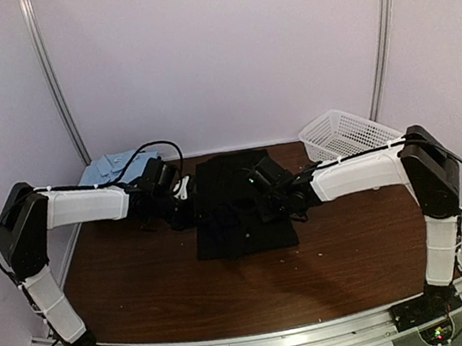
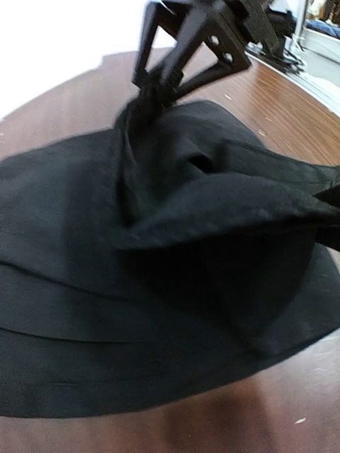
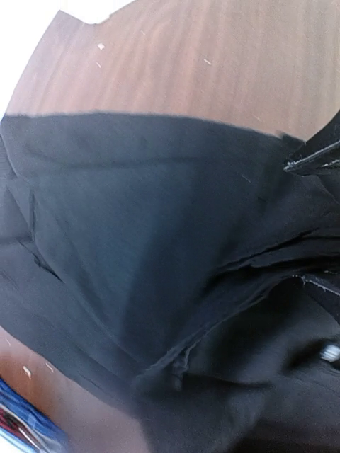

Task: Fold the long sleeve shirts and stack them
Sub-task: Adjust the 2/3-rectangle-folded shirt at the center of the board.

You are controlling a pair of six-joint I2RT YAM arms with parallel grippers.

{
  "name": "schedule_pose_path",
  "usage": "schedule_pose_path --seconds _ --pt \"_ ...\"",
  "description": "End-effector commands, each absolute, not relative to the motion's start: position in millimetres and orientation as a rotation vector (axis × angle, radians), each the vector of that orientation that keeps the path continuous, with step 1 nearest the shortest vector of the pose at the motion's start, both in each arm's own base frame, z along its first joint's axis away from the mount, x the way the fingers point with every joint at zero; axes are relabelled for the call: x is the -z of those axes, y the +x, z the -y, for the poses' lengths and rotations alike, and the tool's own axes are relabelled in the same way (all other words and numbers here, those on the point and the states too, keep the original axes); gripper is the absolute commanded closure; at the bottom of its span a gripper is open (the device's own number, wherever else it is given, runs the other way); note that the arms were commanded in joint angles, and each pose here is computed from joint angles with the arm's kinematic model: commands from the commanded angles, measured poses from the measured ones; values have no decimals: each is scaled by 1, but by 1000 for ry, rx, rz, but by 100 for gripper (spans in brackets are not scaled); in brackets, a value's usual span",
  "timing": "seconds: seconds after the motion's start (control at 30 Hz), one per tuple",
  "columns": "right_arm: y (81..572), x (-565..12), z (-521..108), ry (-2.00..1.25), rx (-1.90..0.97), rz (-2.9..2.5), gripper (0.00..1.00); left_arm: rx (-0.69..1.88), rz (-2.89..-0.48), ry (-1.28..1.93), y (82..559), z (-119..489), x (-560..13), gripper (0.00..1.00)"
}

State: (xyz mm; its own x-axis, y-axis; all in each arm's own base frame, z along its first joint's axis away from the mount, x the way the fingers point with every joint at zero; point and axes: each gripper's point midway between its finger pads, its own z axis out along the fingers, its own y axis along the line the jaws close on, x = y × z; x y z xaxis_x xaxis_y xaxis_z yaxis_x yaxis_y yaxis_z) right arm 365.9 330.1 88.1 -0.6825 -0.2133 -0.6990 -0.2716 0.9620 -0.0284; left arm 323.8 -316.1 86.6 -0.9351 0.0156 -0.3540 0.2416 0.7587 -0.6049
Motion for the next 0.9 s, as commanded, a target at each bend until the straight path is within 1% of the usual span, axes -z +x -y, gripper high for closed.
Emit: schedule_pose_path --seconds 0.0,0.1,0.2,0.3,0.33,0.4,0.57,0.67,0.87 --pt "404 -88 -299 -260 67 -2339 57 1043 -2543 81 376 319 -107 100" --pt "424 -94 -293 -228 76 -2336 56 1113 -2537 -21 401 315 -100 100" --pt "439 -100 -289 -199 56 -2340 56 1200 -2529 -52 412 322 -93 88" --pt "445 -114 -290 -187 14 -2331 55 1235 -2523 -52 417 329 -92 71" --pt "444 -118 -291 -193 -8 -2328 55 1230 -2518 -51 419 329 -93 68" --pt "439 -123 -298 -216 -80 -2325 55 1208 -2509 -46 421 326 -96 59" --pt "420 -113 -319 -294 -285 -2359 55 1130 -2476 -59 428 306 -106 42" --pt "411 -102 -318 -299 -340 -2377 55 1063 -2451 -64 434 293 -114 36" --pt "414 -88 -308 -249 -444 -2397 56 988 -2423 -18 435 281 -122 33"
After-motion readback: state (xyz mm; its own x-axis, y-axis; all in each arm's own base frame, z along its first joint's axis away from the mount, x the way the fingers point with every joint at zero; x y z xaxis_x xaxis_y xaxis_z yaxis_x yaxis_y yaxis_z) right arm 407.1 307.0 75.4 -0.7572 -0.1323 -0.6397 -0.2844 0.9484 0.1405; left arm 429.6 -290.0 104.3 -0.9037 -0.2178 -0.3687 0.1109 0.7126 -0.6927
